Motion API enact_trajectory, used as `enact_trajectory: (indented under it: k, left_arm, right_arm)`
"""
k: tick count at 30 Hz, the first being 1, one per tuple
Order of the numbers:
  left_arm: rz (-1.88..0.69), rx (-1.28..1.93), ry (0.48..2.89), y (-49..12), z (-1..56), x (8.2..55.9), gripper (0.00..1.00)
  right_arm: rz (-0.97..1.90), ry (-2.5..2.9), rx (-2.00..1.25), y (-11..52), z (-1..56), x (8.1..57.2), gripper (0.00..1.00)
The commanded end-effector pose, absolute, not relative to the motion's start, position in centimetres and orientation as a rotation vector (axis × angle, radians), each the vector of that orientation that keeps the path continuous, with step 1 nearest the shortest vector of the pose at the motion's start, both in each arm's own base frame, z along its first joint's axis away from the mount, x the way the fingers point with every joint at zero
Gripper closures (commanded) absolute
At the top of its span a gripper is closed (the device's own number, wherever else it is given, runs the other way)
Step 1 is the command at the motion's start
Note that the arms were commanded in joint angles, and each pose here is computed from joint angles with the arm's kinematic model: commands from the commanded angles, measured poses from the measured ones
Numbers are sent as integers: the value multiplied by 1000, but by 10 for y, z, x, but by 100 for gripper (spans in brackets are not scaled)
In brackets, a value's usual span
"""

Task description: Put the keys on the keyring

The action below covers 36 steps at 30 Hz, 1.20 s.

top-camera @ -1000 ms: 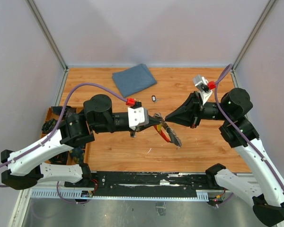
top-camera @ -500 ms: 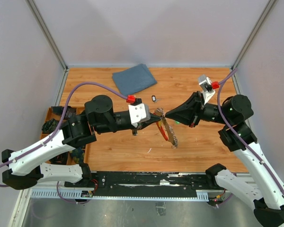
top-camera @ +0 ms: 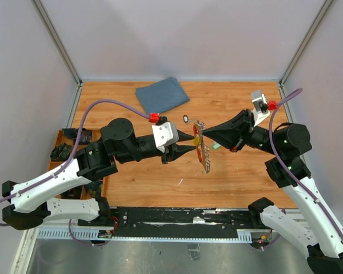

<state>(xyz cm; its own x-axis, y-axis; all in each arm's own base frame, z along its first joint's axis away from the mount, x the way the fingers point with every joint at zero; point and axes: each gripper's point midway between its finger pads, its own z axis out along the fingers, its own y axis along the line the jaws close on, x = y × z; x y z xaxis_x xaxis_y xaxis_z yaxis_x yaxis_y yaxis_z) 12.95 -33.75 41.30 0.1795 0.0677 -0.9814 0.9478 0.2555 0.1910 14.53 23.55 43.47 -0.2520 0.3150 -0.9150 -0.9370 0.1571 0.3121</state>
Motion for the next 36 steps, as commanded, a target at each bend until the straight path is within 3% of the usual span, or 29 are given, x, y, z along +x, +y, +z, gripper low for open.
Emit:
enact_trajectory:
  k: [1,22,36]
  left_arm:
    - [-913,1001,1165,-332,440,128,63]
    - [-1172,854,1014,-338,476,104,61]
    - [-1233,910,1010,-355,464,97,66]
  right_arm:
    - [1337,1172,-687,228,453,141,99]
    - [1178,990,-908,217,455,107,99]
    - [1171,964,-912,216,461,104,99]
